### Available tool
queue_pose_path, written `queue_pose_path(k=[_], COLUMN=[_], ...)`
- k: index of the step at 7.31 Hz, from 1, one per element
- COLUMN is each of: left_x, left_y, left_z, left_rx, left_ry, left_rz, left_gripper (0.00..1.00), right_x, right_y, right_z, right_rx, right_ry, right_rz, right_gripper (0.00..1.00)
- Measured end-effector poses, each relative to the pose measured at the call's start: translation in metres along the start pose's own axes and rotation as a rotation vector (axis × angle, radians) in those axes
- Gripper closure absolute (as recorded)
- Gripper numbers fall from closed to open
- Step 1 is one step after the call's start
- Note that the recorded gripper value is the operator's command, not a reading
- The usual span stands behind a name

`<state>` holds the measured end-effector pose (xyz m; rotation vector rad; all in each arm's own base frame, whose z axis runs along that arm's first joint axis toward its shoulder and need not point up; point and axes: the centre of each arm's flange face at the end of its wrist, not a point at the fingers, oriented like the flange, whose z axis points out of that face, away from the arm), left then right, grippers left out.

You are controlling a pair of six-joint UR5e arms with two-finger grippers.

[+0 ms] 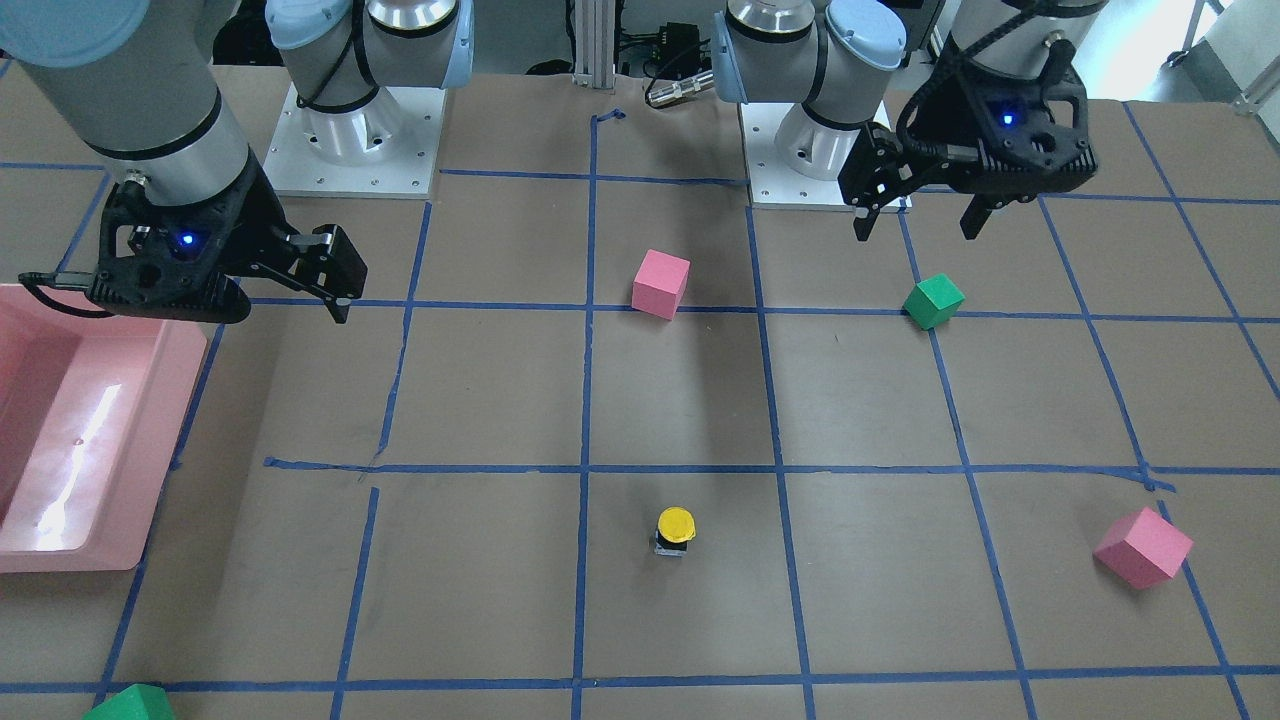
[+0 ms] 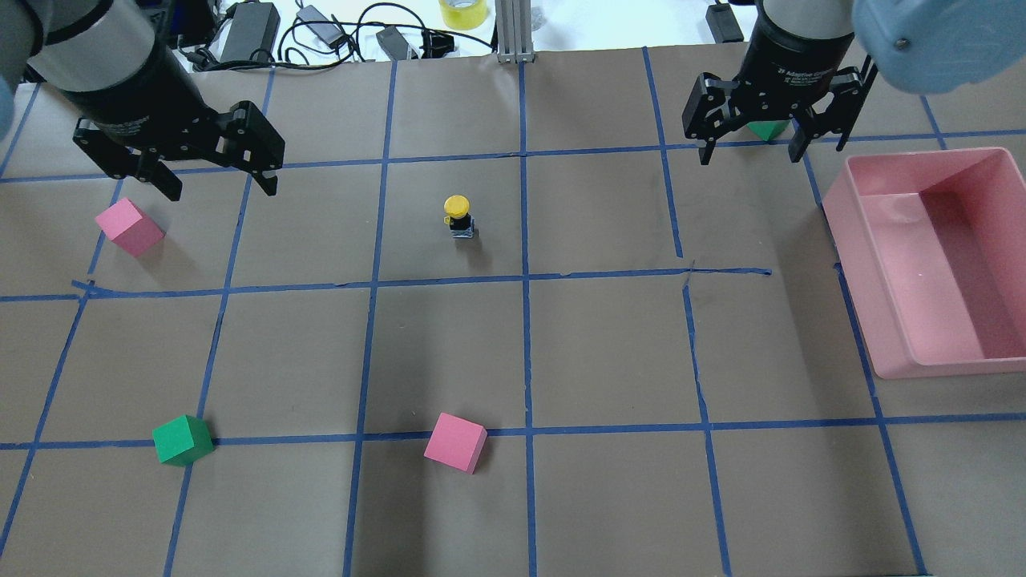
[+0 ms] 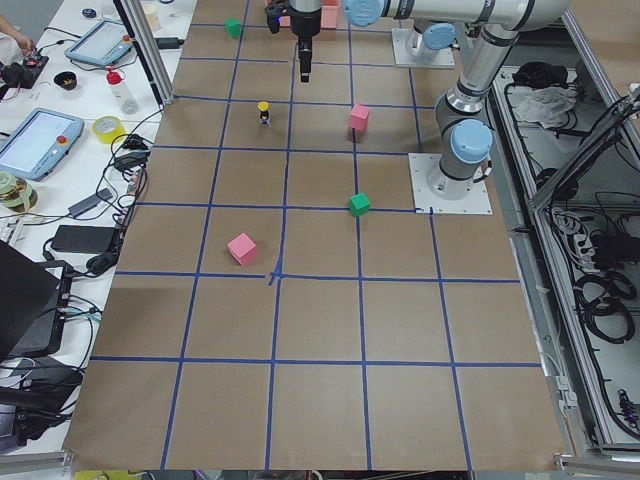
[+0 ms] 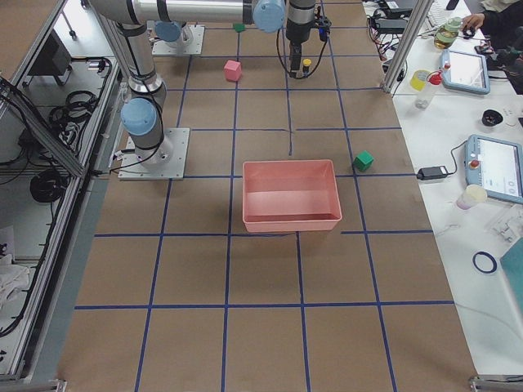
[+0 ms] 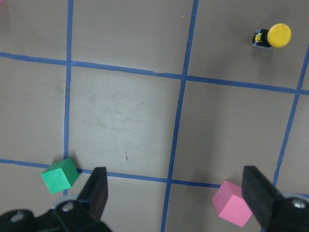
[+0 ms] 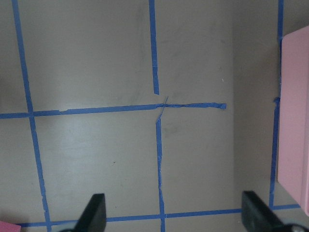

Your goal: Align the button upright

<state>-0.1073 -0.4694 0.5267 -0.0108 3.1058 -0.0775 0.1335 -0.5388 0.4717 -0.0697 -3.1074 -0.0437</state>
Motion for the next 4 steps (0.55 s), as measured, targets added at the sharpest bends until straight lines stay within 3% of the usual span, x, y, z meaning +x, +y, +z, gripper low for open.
queue_pose_path(k=[4], left_x=[0.0118], left_y=[0.0057], left_z=[-0.0133], left_rx=[0.043], left_ry=[-0.007], left_rz=[0.061], left_gripper=[0.00], right_x=[-0.0004], right_y=[-0.0001], right_z=[-0.0020], right_rx=[0.003], right_ry=[0.000], right_rz=[-0.001], right_gripper=[0.00])
